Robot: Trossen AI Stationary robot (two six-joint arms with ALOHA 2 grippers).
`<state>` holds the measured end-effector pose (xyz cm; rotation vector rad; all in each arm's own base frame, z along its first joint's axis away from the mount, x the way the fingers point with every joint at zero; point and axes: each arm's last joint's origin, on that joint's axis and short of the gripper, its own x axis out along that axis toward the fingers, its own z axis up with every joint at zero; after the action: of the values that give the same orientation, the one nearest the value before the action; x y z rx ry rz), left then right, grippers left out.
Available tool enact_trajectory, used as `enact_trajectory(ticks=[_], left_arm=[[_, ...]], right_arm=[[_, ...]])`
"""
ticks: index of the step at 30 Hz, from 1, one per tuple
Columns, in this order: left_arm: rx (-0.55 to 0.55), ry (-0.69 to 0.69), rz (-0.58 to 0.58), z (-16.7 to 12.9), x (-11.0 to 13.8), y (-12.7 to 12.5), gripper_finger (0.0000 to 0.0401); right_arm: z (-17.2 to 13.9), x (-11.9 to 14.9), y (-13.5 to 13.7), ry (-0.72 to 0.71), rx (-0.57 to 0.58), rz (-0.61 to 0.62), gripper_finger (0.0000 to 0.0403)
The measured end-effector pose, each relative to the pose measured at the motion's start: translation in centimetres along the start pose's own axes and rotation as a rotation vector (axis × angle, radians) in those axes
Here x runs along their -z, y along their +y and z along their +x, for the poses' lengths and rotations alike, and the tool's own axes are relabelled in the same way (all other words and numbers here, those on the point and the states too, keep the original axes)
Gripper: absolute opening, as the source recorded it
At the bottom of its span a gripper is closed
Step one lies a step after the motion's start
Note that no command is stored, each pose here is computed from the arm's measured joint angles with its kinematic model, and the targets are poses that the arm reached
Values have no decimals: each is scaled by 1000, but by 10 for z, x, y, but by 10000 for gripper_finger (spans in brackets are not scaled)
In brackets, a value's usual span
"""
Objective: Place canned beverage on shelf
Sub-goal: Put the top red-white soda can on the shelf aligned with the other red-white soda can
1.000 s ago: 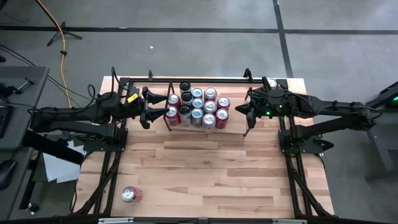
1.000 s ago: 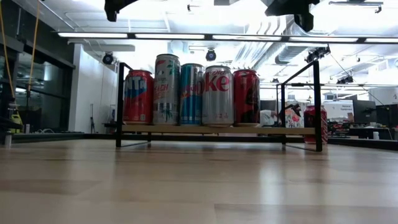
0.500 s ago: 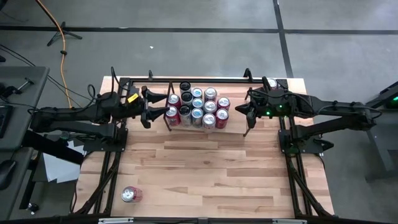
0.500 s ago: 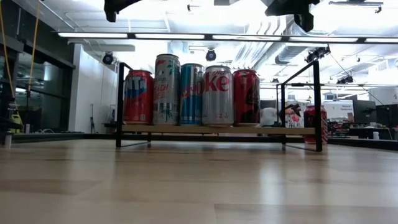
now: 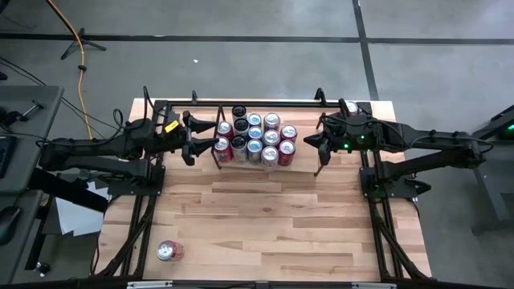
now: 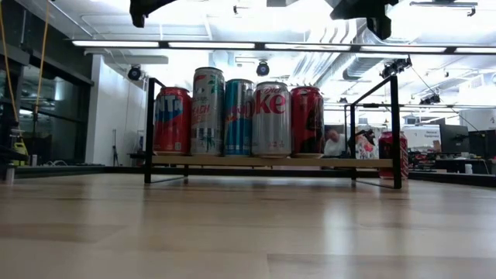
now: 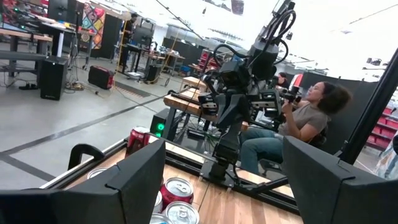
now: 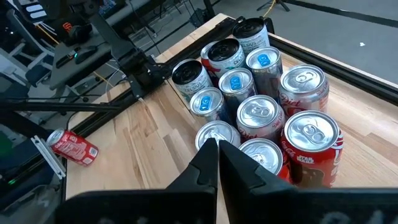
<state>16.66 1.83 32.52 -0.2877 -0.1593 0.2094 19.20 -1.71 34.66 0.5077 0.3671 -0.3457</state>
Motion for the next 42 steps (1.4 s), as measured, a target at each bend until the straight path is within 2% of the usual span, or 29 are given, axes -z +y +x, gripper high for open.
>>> enact_trajectory(ticks=[11, 15, 18, 25, 28, 32, 36, 39, 42], left_arm=[[0, 0, 1, 0, 0, 0, 275], [0, 1, 16, 0, 0, 0, 275], [0, 0, 18, 0, 0, 0, 275], [0, 0, 2, 0, 0, 0, 275], [0, 0, 0, 0, 0, 0, 275], [-35, -11, -21, 0, 0, 1, 275], [-79, -25, -46, 0, -1, 2, 275], [-82, -26, -45, 0, -1, 2, 275], [-82, -29, -46, -1, -1, 2, 275]], right_arm=[[0, -1, -1, -8, 5, 11, 0], [0, -2, -2, -18, 23, -21, 0], [0, -2, -3, -31, 50, -91, 0], [0, -3, -4, -43, 105, -369, 0], [0, -3, -4, -47, 126, -412, 0], [0, -3, -5, -52, 141, -407, 7], [0, -3, -5, -47, 143, -409, 61], [0, -3, -5, -53, 155, -396, 135], [2, -4, -6, -73, 201, -323, 222]])
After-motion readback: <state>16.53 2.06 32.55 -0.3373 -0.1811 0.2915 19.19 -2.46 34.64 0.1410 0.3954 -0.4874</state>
